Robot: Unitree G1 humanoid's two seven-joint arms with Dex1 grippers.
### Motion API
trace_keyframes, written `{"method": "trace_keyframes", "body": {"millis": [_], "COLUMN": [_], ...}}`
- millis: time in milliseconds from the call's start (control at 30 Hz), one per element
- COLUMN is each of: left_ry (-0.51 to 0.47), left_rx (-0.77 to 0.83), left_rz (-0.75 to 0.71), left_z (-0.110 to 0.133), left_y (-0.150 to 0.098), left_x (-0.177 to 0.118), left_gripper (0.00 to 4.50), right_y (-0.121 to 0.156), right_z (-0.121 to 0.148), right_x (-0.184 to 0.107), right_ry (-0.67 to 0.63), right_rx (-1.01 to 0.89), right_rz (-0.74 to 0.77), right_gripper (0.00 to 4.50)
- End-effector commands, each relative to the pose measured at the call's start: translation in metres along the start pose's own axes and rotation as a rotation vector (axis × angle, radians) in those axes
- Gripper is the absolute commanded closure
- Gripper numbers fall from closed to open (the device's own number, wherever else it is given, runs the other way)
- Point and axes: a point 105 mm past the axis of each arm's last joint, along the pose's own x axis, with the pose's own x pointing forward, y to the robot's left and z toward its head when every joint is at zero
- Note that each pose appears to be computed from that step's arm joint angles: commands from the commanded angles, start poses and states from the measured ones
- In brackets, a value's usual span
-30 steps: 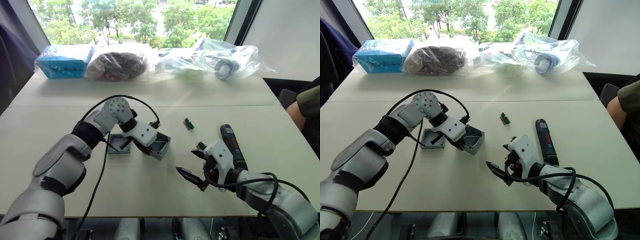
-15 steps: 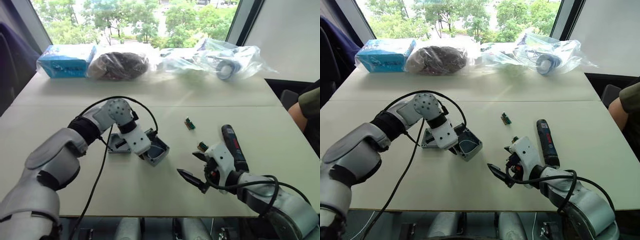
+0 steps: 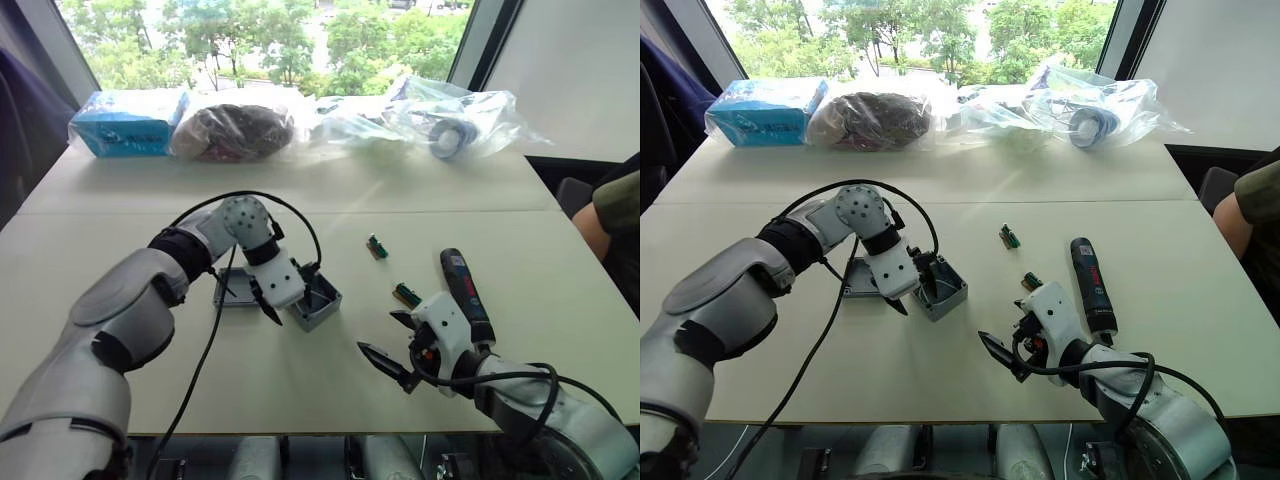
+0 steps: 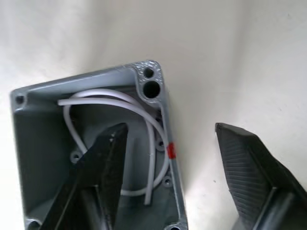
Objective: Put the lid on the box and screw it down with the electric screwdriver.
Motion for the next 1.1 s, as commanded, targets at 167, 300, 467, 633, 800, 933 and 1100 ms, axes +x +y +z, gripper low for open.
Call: {"method": "trace_keyframes", "body": {"millis": [167, 300, 467, 633, 800, 933, 1100], "left_ry": [-0.144, -0.222, -0.202, -0.011, 0.000, -0.009, 0.008], "left_rx": [-0.379, -0.675, -1.267, -1.816, -1.967, -1.992, -2.006], "left_rz": [0.192, 0.327, 0.701, 1.015, 1.128, 1.169, 1.204], "left_z": [0.050, 0.039, -0.010, -0.057, -0.051, -0.047, -0.050], "left_y": [-0.013, -0.029, -0.042, -0.104, -0.120, -0.118, -0.118], "left_x": [-0.103, -0.129, -0.120, -0.089, -0.071, -0.068, -0.072], "left_gripper": [1.74, 1.74, 1.74, 1.74, 1.74, 1.74, 1.74], "right_y": [0.018, 0.011, 0.019, 0.031, 0.030, 0.030, 0.031], "right_z": [0.054, 0.087, 0.123, 0.107, 0.099, 0.096, 0.092], "right_x": [-0.021, -0.017, -0.001, 0.019, 0.034, 0.040, 0.043], "right_ry": [-0.103, -0.163, -0.282, -0.221, -0.205, -0.206, -0.214], "right_rx": [-0.173, -0.279, -0.395, -0.527, -0.560, -0.572, -0.538], "right_rz": [0.194, 0.216, 0.260, 0.339, 0.358, 0.361, 0.355], "right_gripper": [0.00, 0.00, 0.00, 0.00, 0.00, 0.00, 0.00]}}
